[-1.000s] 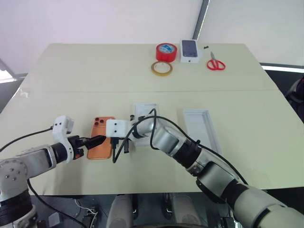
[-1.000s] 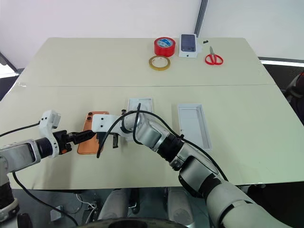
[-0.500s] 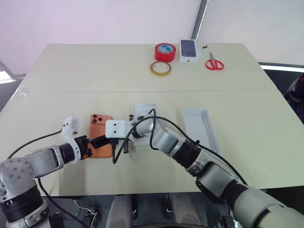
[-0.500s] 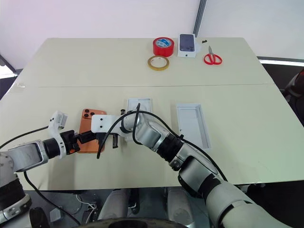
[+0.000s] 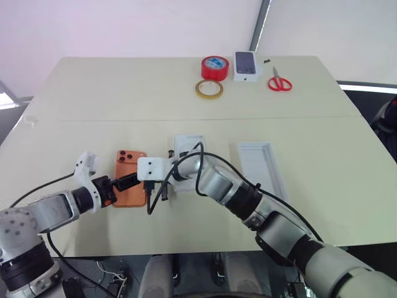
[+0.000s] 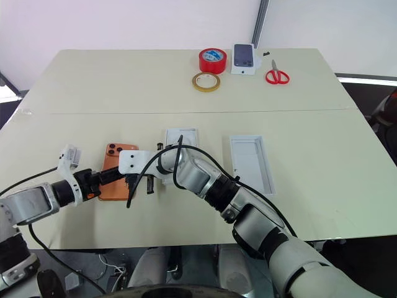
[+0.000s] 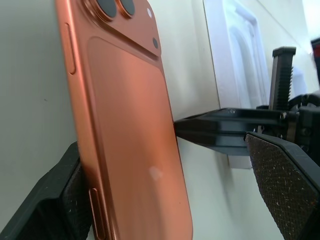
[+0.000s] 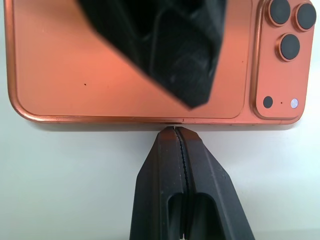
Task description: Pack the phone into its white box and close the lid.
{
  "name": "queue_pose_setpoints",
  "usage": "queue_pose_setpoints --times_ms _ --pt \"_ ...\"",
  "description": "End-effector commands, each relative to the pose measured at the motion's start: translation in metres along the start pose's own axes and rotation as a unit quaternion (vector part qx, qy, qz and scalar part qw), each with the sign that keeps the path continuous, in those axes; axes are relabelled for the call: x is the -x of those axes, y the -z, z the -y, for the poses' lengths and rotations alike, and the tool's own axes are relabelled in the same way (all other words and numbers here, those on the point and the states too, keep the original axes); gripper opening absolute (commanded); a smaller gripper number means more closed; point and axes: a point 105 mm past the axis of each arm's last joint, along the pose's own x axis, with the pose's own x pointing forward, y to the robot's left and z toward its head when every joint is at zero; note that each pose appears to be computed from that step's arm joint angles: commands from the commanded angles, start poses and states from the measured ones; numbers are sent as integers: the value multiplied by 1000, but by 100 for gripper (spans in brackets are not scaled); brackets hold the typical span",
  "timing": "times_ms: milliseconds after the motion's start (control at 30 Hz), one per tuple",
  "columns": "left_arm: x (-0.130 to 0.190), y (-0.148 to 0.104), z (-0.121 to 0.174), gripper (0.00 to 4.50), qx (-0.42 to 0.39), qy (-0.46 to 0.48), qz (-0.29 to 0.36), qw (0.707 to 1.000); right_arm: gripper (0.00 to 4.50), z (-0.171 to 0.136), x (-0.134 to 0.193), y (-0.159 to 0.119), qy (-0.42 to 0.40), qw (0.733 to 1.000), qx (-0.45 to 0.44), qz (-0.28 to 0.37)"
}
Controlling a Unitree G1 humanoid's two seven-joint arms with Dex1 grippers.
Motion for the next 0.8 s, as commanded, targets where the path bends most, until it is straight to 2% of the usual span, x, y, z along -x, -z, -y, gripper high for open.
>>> queue_pose_setpoints --times_ms 33,167,500,600,667,700,800 --pt "6 -3 -1 393 11 4 13 1000 0 -1 -1 -13 0 1000 14 18" --pt "7 -4 -4 216 19 0 17 1000 0 0 0 -14 1 1000 16 18" --pt "10 -4 -7 216 58 16 34 998 0 5 6 -19 10 999 20 25" --pt "11 -3 -7 129 61 16 35 997 0 7 8 -21 14 999 22 28" --pt "11 -4 -7 35 65 17 40 997 0 11 12 -23 21 999 26 31" --pt "12 -5 -7 3 68 18 45 997 0 13 14 -25 26 999 26 34" --pt "16 -13 -5 3 77 24 67 994 0 21 24 -31 43 998 25 46"
